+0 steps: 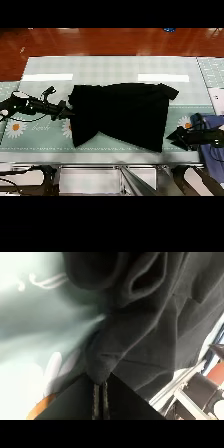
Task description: Fold the shirts.
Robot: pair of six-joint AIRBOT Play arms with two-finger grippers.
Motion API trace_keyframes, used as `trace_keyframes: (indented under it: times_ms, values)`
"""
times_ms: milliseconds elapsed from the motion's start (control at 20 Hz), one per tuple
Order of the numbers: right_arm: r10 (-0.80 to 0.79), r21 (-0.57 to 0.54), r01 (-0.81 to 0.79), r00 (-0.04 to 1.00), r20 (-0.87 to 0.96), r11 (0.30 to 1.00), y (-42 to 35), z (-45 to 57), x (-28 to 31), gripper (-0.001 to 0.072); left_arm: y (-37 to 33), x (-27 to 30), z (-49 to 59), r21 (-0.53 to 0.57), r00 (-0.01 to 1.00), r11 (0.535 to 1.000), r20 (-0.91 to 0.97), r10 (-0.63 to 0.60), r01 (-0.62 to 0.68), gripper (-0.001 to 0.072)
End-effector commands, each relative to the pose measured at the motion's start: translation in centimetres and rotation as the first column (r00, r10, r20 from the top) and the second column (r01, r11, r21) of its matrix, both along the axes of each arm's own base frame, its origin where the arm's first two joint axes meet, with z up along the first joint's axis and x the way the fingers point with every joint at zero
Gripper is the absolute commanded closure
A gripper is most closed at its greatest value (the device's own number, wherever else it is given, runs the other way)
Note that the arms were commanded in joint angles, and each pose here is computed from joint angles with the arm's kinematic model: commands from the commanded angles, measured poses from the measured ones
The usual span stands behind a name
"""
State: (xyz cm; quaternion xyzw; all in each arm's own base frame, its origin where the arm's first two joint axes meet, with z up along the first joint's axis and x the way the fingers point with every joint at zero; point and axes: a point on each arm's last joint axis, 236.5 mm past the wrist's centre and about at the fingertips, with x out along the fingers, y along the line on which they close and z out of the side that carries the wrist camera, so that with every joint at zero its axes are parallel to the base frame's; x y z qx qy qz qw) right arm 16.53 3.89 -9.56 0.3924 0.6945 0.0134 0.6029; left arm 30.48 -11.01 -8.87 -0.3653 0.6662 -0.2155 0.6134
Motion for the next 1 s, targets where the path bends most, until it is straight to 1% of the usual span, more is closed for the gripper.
trace_keyframes:
  times_ms: [0,150,200,250,300,350,450,500,550,600,700,750,850,950]
  values:
    - [0.076,0.073,-0.071,0.994,-0.077,0.995,2.7,-1.4,-1.1,0.0307,0.0,0.0,0.0,-0.001,1.000,1.000,0.001,-0.003,0.003,0.0686]
    - [0.079,0.119,-0.074,0.996,-0.036,0.990,5.6,-2.4,1.3,0.0308,-0.1,0.0,0.0,-0.001,1.000,1.000,0.001,-0.005,0.005,0.0686]
    - [0.082,0.125,-0.084,0.996,0.018,0.989,6.7,-2.5,3.1,0.0309,-0.1,0.0,0.0,-0.001,1.000,1.000,0.001,-0.005,0.005,0.0686]
    - [0.082,0.139,-0.091,0.994,0.071,0.986,7.8,-2.2,4.9,0.0332,-0.1,0.0,0.1,-0.002,1.000,1.000,0.002,-0.006,0.006,0.0686]
    - [0.099,0.153,-0.118,0.987,0.128,0.981,9.0,-1.3,6.7,0.0467,-0.2,-0.1,0.3,-0.005,1.000,1.000,0.004,-0.008,0.008,0.0686]
    - [0.142,0.162,-0.175,0.970,0.195,0.971,10.2,-0.1,8.3,0.0674,-0.2,0.2,0.8,-0.011,1.000,1.000,0.017,-0.008,0.008,0.0686]
    - [0.234,0.163,-0.298,0.916,0.325,0.941,12.1,4.1,11.4,0.0681,-0.4,1.7,3.6,-0.038,0.994,0.999,0.110,-0.015,0.019,0.0686]
    - [0.261,0.144,-0.342,0.878,0.401,0.928,12.5,7.1,13.3,0.0682,-0.3,3.1,6.1,-0.060,0.985,0.998,0.174,0.008,0.002,0.0686]
    - [0.267,0.104,-0.354,0.840,0.473,0.929,12.3,10.4,15.5,0.0682,0.0,5.0,9.5,-0.085,0.963,0.996,0.267,0.046,-0.024,0.0686]
    - [0.280,0.026,-0.353,0.783,0.556,0.935,11.6,14.5,17.9,0.0682,0.6,6.8,13.5,-0.106,0.928,0.993,0.362,0.091,-0.057,0.0686]
    - [0.328,-0.181,-0.286,0.635,0.700,0.941,9.2,24.1,21.8,0.0682,2.7,10.0,23.0,-0.149,0.804,0.974,0.551,0.225,-0.170,0.0686]
    - [0.354,-0.286,-0.209,0.548,0.757,0.935,7.6,29.6,23.1,0.0682,3.8,10.9,28.4,-0.152,0.707,0.965,0.658,0.260,-0.214,0.0686]
    - [0.396,-0.415,-0.040,0.395,0.829,0.909,4.8,39.8,23.4,0.0682,4.9,10.2,38.5,-0.141,0.501,0.957,0.827,0.255,-0.255,0.0686]
    - [0.437,-0.468,0.092,0.240,0.867,0.879,3.5,48.9,20.7,0.0682,5.1,7.4,47.6,-0.129,0.280,0.953,0.937,0.208,-0.276,0.0686]
